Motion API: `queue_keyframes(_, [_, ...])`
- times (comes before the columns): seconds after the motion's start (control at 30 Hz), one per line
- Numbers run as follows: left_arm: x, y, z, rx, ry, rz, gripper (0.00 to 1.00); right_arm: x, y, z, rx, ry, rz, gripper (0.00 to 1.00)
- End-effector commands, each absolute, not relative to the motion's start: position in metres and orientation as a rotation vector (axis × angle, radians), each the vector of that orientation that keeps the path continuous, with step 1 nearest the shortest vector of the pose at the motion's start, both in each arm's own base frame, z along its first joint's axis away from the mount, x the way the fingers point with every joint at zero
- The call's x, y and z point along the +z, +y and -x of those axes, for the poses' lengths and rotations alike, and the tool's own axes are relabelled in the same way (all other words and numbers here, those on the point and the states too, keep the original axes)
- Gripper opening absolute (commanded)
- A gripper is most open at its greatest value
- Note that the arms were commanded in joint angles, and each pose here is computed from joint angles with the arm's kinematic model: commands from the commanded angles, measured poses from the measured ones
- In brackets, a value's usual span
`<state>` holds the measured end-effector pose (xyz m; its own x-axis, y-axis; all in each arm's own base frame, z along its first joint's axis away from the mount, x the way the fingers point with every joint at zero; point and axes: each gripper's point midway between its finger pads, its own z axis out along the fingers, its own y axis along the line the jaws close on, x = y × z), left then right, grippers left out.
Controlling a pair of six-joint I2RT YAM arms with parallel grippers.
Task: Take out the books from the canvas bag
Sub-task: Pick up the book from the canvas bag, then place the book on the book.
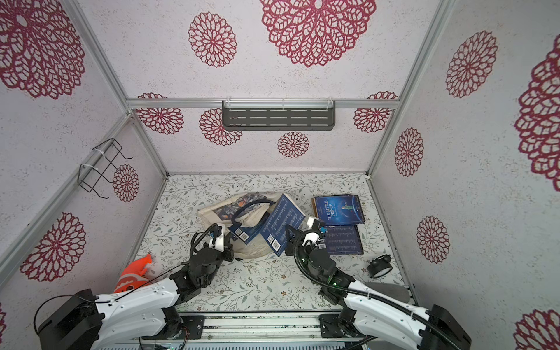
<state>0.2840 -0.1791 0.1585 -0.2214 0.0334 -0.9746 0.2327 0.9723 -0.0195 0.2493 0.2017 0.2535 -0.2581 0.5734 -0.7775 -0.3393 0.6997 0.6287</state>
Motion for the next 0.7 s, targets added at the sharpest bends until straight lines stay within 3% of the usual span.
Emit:
queue_keyframes(0.0, [0.172, -0.187, -0.287, -0.219, 1.759, -0.193, 0.0, 0.273, 0.163, -0.252, 0.8, 1.52, -0.348, 0.0])
queue_keyframes(0.67, [0.174, -0.186, -0.287, -0.22, 1.757, -0.187, 0.0, 0.254, 0.075, -0.24, 0.632, 1.471, -0.672, 0.0])
